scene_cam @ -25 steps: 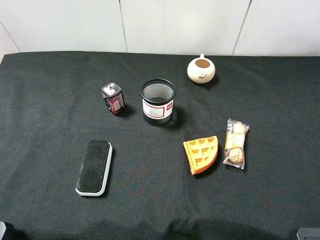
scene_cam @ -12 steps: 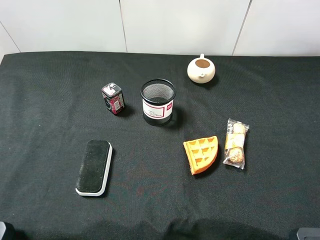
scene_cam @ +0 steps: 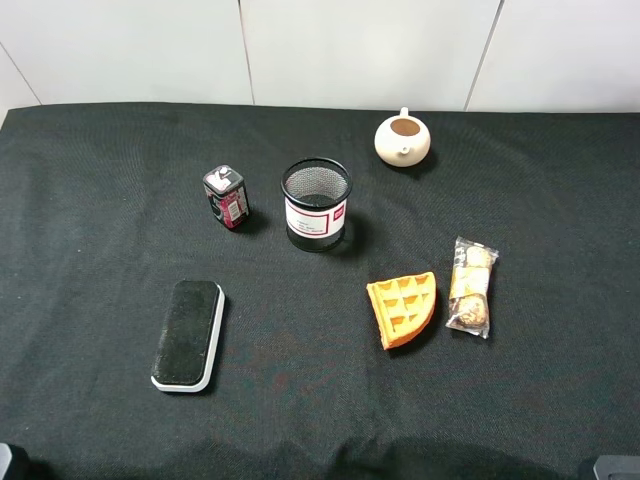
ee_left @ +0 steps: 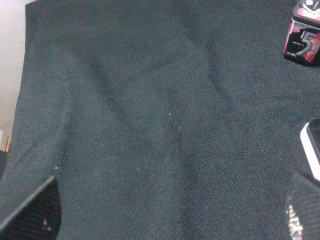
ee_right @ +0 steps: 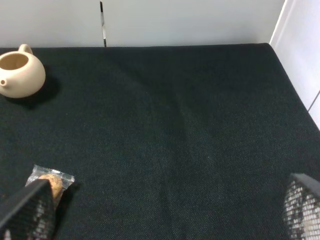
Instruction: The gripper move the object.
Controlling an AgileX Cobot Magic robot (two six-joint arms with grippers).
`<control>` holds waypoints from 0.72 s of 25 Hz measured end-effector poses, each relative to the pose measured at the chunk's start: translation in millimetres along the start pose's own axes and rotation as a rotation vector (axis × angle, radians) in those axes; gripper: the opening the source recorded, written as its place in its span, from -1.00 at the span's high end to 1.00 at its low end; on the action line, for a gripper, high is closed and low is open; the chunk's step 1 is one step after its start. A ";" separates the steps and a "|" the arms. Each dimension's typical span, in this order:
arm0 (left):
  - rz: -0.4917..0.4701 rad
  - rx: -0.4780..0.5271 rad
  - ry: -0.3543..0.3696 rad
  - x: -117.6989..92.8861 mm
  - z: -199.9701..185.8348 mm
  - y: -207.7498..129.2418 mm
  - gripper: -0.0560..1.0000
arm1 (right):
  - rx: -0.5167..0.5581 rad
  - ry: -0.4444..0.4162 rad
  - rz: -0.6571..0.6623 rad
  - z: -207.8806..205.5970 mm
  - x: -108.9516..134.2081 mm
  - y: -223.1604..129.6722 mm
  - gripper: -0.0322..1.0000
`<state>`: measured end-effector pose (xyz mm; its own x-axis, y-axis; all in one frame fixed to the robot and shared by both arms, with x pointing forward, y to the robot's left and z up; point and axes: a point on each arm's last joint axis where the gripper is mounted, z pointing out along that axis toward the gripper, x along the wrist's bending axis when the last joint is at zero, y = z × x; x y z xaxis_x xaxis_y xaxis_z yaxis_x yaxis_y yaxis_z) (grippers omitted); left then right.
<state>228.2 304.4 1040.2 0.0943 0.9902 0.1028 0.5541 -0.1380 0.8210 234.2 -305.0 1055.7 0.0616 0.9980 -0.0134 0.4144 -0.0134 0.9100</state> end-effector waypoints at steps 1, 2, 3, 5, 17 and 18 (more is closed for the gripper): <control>0.000 0.000 0.000 0.0 0.0 0.0 -0.90 | 0.000 0.000 0.000 0.0 0.0 0.0 -0.41; 0.000 0.000 0.000 0.0 0.0 0.0 -0.90 | 0.000 0.000 0.000 0.0 0.0 0.0 -0.41; 0.000 0.000 0.000 0.0 0.0 0.0 -0.90 | 0.000 0.001 0.001 0.0 0.1 0.0 -0.41; 0.000 0.000 0.000 0.0 0.0 0.0 -0.90 | 0.000 0.003 0.002 0.0 0.2 0.0 -0.41; 0.000 0.000 0.001 0.1 0.0 0.0 -0.90 | 0.000 0.003 0.002 0.0 0.2 0.0 -0.41; 0.000 0.000 0.001 0.1 0.0 0.0 -0.90 | 0.000 0.003 0.002 0.0 0.2 0.0 -0.41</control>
<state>228.2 304.5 1040.2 0.0938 0.9902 0.1035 0.5541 -0.1383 0.8209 234.2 -304.7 1055.6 0.0599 0.9981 -0.0110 0.4145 -0.0149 0.9099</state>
